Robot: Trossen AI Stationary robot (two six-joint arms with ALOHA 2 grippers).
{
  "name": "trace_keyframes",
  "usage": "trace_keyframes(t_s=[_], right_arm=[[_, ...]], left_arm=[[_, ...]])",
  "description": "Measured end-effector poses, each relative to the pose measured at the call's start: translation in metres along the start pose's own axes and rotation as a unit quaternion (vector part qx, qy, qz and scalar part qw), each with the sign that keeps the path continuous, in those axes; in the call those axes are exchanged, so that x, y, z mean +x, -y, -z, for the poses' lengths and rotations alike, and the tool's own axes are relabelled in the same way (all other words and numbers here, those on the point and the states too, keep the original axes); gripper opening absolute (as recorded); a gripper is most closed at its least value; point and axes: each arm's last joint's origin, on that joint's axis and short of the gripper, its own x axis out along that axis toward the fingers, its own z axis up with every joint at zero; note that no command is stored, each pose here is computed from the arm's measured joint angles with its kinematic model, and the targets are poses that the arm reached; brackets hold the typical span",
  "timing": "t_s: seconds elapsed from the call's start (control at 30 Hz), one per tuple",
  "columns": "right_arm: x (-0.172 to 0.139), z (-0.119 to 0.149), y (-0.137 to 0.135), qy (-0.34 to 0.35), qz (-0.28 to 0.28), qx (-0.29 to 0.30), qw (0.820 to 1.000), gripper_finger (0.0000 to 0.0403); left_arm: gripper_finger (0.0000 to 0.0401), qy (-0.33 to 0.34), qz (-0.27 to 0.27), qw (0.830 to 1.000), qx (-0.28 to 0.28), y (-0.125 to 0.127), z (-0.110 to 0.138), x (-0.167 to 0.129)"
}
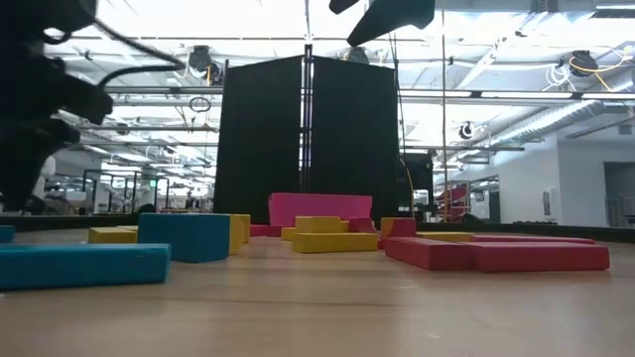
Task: Sort blocks
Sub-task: Put the blue block into the green bin
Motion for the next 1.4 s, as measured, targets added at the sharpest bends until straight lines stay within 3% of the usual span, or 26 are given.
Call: trace_keyframes(t_s=[0.13,0.5,0.6,0.87,1.03,1.23,1.33,1.4], right_arm=[[0.000,0.000,0.000,0.000,0.000,0.008,1.000,0.0306],[0.000,0.000,0.000,0.000,0.000,0.010,1.000,0.0306],[0.000,0.000,0.000,0.001,0.000,0.010,1.000,0.0306],[0.000,0.000,0.000,0.001,-0.001,0.010,1.000,0.0306],[0.000,0.000,0.000,0.001,0.000,0.011,1.000,0.0306],[0.000,-0.001,0.000,0.003,-0.001,0.013,1.000,0.0306],[0.000,-0.001,0.000,0.003,-0.001,0.012,1.000,0.0306],[0.000,-0.001,0.000,0.003,-0.001,0.012,1.000,0.0306]], left_arm=[[0.0276,-0.002,-0.029,0.998,0.055,0.002,0.010,0.003],[0.0259,-0.015,-0.014,0.996,0.090,0.000,0.025,0.028],[0.0214,-0.021,0.000,0.995,0.098,0.001,0.025,0.028],[0.0027,-0.029,0.007,0.995,0.098,0.001,0.026,0.029],[0.0010,-0.030,-0.004,0.999,0.034,0.003,0.024,0.022],[0.0004,-0.040,-0.027,0.998,-0.036,0.005,0.020,-0.013],[0.0003,-0.040,-0.032,0.991,-0.122,-0.001,0.025,-0.029],[0.0002,-0.047,-0.020,0.976,-0.210,-0.005,0.029,-0.034]])
